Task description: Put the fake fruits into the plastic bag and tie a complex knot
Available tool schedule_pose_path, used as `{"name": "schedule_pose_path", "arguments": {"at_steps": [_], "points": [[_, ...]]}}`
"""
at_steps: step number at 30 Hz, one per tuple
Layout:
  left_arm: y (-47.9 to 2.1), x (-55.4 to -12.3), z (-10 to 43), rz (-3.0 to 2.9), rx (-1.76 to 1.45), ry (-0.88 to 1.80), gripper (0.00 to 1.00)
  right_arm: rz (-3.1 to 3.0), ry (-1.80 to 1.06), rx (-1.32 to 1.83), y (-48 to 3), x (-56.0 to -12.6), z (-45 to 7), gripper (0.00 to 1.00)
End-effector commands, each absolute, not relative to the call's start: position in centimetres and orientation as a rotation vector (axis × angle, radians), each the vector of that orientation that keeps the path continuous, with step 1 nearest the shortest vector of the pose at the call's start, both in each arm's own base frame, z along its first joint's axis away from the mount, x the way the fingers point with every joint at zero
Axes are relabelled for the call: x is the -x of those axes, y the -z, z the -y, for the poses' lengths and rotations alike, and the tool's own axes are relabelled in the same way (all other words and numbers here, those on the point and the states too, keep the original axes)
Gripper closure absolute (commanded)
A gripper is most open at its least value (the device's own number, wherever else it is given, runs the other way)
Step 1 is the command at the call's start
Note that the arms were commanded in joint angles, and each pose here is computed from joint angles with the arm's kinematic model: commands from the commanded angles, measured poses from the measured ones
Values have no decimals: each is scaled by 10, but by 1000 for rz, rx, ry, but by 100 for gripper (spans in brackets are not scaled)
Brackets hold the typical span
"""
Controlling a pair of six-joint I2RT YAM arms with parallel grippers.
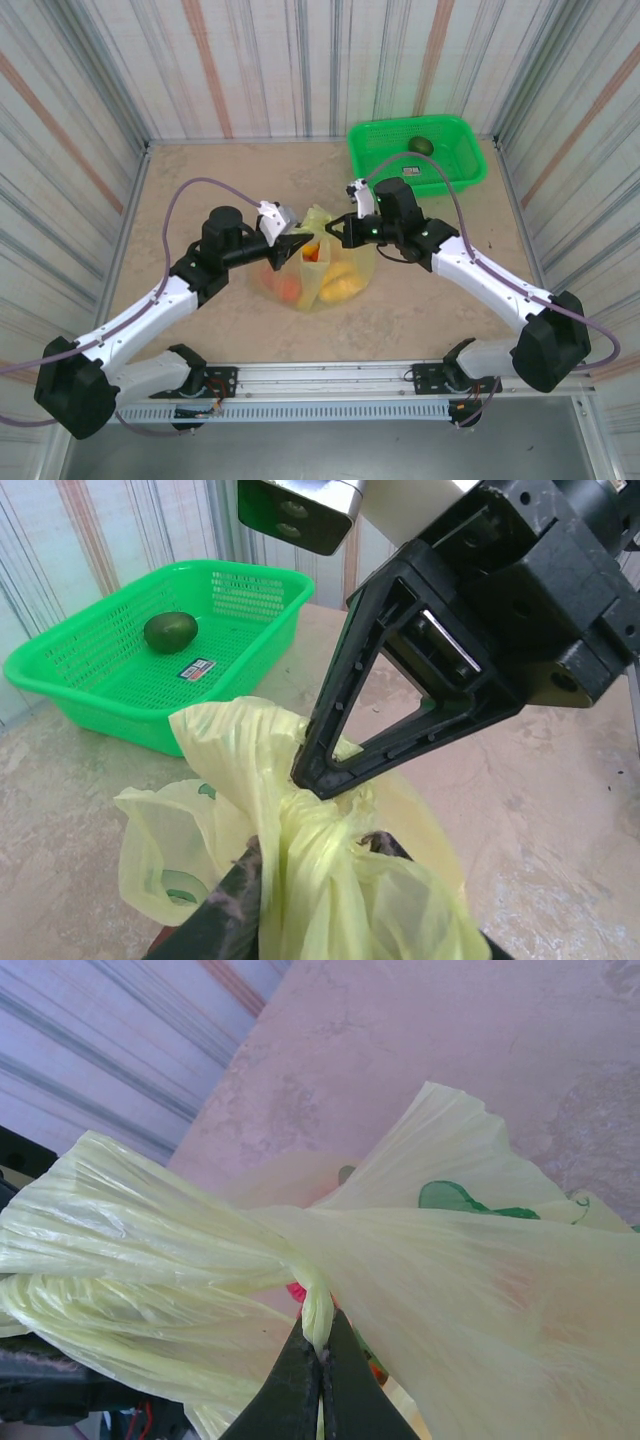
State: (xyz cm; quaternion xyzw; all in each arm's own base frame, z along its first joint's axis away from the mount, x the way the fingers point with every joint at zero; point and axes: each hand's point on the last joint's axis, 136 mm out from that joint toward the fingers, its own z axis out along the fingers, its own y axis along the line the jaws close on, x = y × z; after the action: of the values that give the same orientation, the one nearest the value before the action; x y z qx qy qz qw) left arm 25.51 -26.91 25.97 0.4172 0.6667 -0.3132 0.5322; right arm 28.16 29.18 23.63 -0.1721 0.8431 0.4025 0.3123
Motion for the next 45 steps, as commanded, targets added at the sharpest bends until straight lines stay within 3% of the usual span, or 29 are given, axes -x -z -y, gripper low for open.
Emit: {"name": "schedule_pose_path", "arguments": {"at_steps": [1, 18, 22, 27, 30, 32, 37, 45], "points": [[-277, -253, 269, -1529, -1010, 755, 66, -2191, -1057, 435, -257, -285, -285, 100], [-286, -257, 267, -1498, -942, 837, 50, -2191, -1041, 494, -254, -269, -294, 100], [-285, -260, 267, -1504, -935, 842, 57, -2174, -1035, 505, -254, -263, -295, 100], [-284, -261, 266, -1506, -940, 851, 80, -2157, -1048, 539, -247, -254, -301, 100], [-285, -260, 267, -1501, -951, 858, 93, -2143, -1074, 562, -242, -250, -305, 92], [-284, -258, 268, -1498, -962, 861, 99, -2116, -1079, 586, -245, -248, -305, 82], [-283, -257, 268, -1495, -974, 862, 100, -2047, -1050, 624, -262, -250, -296, 63], [-283, -255, 269, -1491, -986, 868, 100, -2066, -1169, 686, -279, -257, -290, 50]]}}
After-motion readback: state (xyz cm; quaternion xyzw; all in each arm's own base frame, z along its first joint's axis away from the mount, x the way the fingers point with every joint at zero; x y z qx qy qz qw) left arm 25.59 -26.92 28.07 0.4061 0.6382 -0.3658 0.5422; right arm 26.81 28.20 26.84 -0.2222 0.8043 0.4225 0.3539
